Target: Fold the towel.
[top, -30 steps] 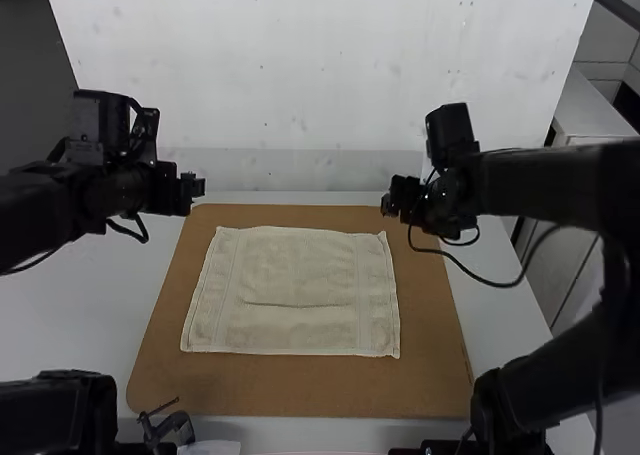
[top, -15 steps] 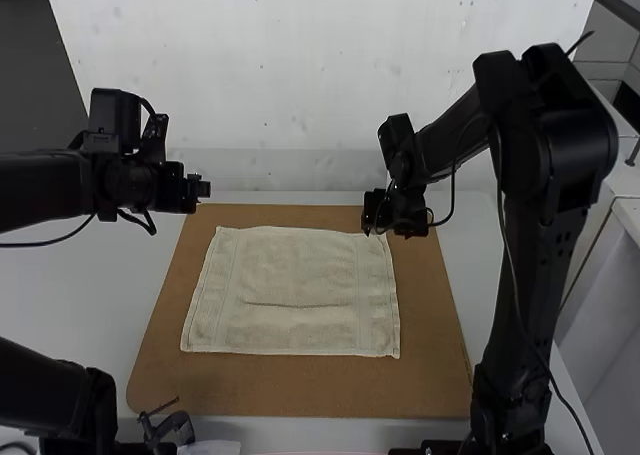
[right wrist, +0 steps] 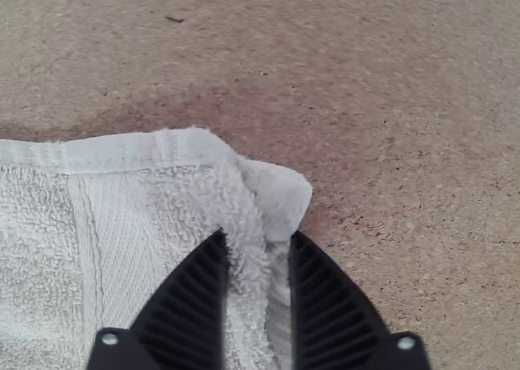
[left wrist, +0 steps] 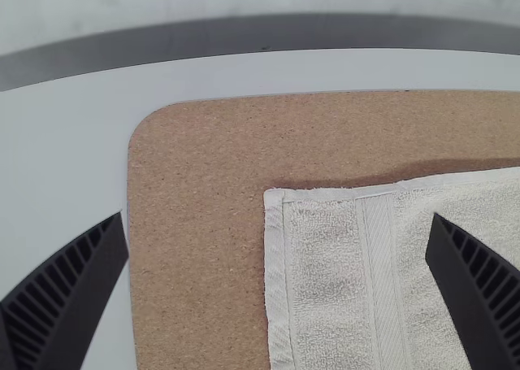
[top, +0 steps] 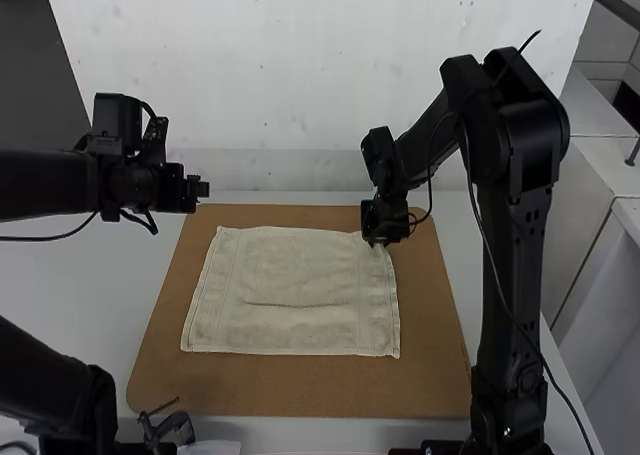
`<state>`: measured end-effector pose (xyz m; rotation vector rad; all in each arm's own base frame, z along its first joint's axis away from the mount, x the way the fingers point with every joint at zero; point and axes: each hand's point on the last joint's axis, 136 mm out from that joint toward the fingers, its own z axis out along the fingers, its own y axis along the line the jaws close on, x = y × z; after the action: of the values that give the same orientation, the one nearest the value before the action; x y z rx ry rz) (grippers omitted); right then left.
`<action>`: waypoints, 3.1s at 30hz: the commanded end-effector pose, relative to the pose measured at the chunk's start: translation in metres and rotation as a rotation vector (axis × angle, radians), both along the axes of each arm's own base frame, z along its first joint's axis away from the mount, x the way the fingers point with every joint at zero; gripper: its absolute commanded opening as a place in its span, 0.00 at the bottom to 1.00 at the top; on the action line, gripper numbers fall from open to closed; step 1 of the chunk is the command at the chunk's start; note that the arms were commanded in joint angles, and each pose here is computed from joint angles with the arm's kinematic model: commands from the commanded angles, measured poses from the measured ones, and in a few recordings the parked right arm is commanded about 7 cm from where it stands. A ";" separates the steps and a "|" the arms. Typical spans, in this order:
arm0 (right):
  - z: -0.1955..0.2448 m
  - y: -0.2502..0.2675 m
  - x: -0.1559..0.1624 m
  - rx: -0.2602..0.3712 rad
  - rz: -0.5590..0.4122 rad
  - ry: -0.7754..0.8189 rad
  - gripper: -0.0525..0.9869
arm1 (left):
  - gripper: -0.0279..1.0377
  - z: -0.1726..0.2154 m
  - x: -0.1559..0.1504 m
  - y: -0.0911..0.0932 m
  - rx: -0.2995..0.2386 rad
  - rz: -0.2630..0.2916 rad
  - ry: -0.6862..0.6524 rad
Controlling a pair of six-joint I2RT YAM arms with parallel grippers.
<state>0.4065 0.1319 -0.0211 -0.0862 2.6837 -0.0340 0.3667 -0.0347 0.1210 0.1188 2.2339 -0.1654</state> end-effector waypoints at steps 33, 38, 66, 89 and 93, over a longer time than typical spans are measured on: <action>-0.025 -0.027 -0.015 -0.091 -0.041 0.044 0.07 | 0.50 -0.152 0.072 -0.033 0.119 -0.023 0.537; -0.021 -0.036 -0.013 -0.095 -0.046 0.036 0.07 | 0.04 -0.141 0.078 -0.040 0.081 -0.030 0.525; 0.124 -0.030 0.049 0.056 -0.104 -0.471 0.07 | 0.04 -0.009 0.052 -0.060 -0.022 0.012 0.327; 0.081 -0.063 -0.080 -0.085 0.089 -0.214 0.07 | 0.04 -0.036 -0.086 -0.063 0.065 -0.117 0.442; 0.079 -0.067 -0.092 -0.093 0.092 -0.192 0.07 | 0.04 -0.030 -0.112 -0.072 0.071 -0.151 0.476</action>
<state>0.3138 0.0724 0.0450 -0.2283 2.5225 -0.0758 0.2660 -0.1064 0.0844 0.3097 2.7127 -0.2435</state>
